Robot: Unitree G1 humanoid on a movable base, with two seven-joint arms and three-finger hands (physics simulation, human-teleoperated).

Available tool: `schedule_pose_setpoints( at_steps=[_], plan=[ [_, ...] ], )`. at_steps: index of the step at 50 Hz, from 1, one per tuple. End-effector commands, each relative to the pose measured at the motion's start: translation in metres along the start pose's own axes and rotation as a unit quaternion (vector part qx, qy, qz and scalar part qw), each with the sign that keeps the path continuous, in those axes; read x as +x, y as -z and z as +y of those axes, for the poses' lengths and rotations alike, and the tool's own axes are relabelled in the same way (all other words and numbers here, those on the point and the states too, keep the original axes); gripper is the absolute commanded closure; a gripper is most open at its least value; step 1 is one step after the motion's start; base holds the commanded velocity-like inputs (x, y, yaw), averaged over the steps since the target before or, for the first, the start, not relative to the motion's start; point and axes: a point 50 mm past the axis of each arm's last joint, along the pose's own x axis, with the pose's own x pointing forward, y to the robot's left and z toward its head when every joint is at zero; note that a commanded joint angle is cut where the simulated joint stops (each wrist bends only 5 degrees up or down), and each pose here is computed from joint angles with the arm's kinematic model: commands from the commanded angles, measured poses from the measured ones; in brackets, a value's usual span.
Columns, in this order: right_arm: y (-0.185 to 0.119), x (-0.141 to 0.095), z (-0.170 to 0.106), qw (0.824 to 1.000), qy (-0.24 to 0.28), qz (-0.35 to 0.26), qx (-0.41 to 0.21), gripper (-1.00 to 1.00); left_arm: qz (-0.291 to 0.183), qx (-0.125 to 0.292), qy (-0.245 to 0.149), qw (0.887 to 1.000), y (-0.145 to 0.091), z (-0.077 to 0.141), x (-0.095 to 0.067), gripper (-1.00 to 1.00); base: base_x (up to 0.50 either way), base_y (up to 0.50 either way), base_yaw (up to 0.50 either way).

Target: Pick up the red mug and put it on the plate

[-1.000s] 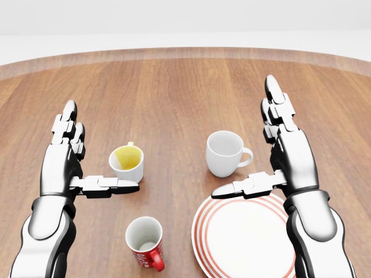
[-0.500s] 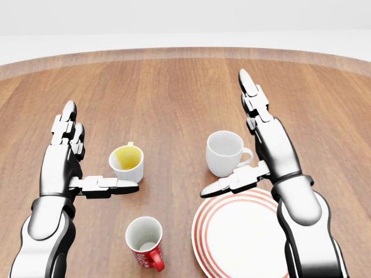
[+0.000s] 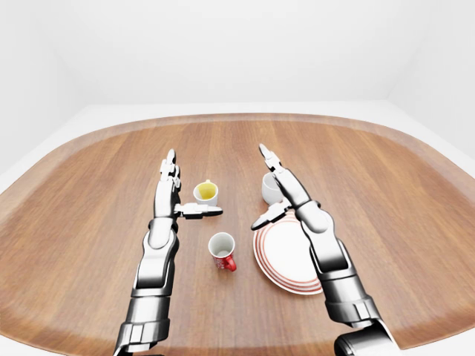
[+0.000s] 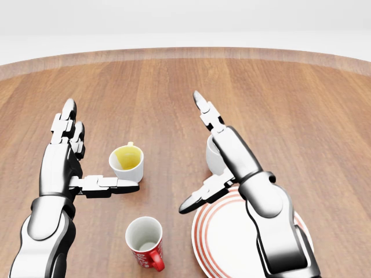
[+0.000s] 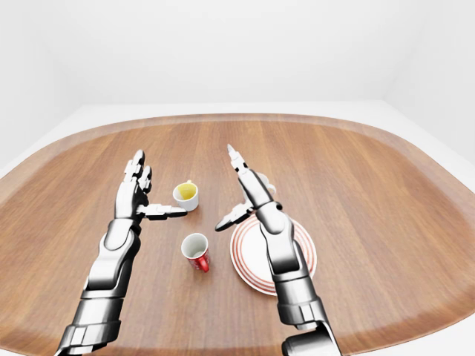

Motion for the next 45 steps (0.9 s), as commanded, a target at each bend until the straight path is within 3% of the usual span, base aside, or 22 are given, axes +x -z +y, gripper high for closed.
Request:
schedule_pose_setpoints(
  at_steps=[1,45],
  plan=[
    [0.004,0.008,0.022,0.998,-0.046,0.023,-0.024,-1.00,-0.002,0.000,0.001,1.000,-0.001,0.000,0.000,-1.00,0.00,0.00,0.00],
    [0.036,0.022,0.092,0.979,-0.158,0.120,-0.046,-1.00,-0.008,0.001,0.005,1.000,-0.003,-0.003,-0.001,-1.00,0.00,0.00,0.00]
  ],
)
